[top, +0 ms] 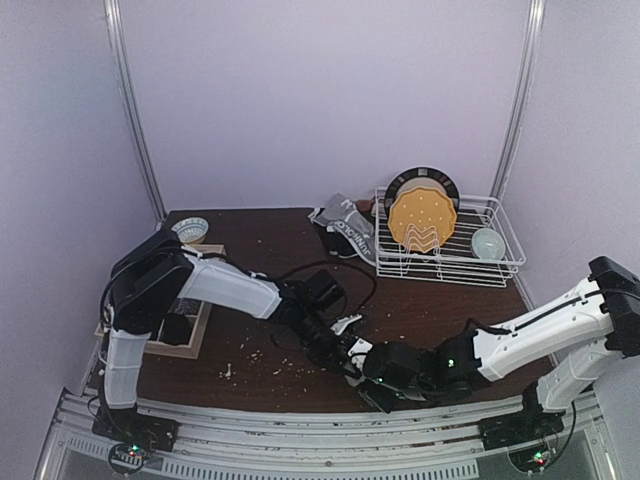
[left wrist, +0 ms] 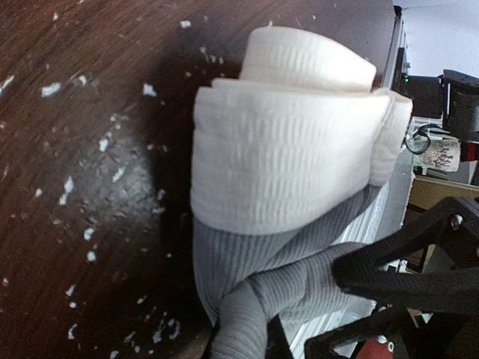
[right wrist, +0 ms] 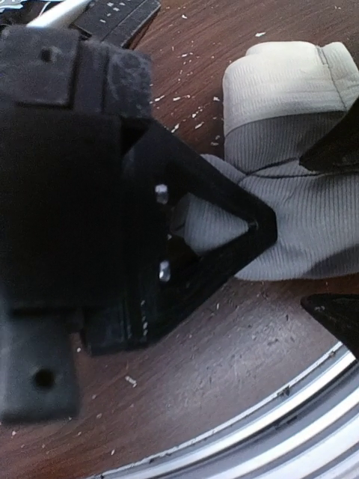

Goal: Roll the underwear
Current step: Roll the underwear at the center of the board.

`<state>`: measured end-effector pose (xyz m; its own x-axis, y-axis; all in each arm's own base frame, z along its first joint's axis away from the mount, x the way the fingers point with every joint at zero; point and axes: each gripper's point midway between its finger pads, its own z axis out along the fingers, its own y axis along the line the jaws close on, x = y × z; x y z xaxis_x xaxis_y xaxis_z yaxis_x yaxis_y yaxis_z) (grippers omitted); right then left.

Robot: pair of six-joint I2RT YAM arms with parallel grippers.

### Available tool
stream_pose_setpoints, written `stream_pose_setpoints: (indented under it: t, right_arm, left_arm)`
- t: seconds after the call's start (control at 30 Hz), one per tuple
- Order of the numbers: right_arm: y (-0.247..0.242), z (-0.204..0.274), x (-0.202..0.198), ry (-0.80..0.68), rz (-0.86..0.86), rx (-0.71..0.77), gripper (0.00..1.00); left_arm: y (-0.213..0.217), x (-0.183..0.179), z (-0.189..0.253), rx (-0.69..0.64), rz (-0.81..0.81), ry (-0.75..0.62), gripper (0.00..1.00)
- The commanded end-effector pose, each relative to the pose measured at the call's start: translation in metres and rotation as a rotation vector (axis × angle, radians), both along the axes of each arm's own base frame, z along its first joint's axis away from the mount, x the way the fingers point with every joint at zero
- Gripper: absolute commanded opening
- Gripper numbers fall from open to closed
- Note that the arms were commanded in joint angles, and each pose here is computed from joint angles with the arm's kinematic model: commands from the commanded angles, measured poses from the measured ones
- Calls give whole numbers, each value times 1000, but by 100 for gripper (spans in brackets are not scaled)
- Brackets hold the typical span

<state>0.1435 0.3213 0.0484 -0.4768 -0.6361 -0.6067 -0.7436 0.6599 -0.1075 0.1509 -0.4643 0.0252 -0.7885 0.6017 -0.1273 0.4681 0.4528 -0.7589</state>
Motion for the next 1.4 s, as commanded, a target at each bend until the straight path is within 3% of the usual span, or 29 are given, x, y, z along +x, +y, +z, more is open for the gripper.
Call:
stream_pose_setpoints:
  t: [0.0, 0.2, 0.33, 0.37, 0.47, 0.5, 0.53, 0.57, 0.83, 1.13, 1.37]
  right_arm:
    - [-16, -12, 8, -40, -44, -111, 49]
    - [-42, -42, 4, -6, -101, -201, 30]
    - [-49, -57, -2, 37, -129, -199, 7]
    - [-47, -58, -4, 52, -126, -184, 2]
    - [-37, -52, -10, 119, -125, -69, 0]
    - [-34, -49, -12, 158, -127, -16, 0]
    - [-31, -47, -13, 198, -131, 44, 0]
    - [-29, -45, -16, 250, -133, 100, 0]
    - [-22, -25, -25, 538, -154, 423, 0]
    - [-23, -28, -19, 701, -258, 630, 0]
    - [-26, -28, -17, 771, -298, 757, 0]
  left_arm:
    - [16, -9, -23, 100, 2, 64, 0]
    - [14, -11, -19, 83, -6, 71, 0]
    - [15, -13, -15, 65, -11, 72, 0]
    - [16, -12, -14, 64, -6, 64, 4]
    - [24, -4, 1, 59, 43, -29, 56]
    - [27, 0, 7, 52, 64, -61, 81]
    - [30, 2, 16, 35, 81, -96, 95]
    - [34, 5, 22, 23, 101, -129, 97]
    - [56, 30, 57, -113, 321, -343, 98]
    - [9, 13, 46, -189, 243, -299, 98]
    - [-10, 8, 43, -236, 188, -243, 79]
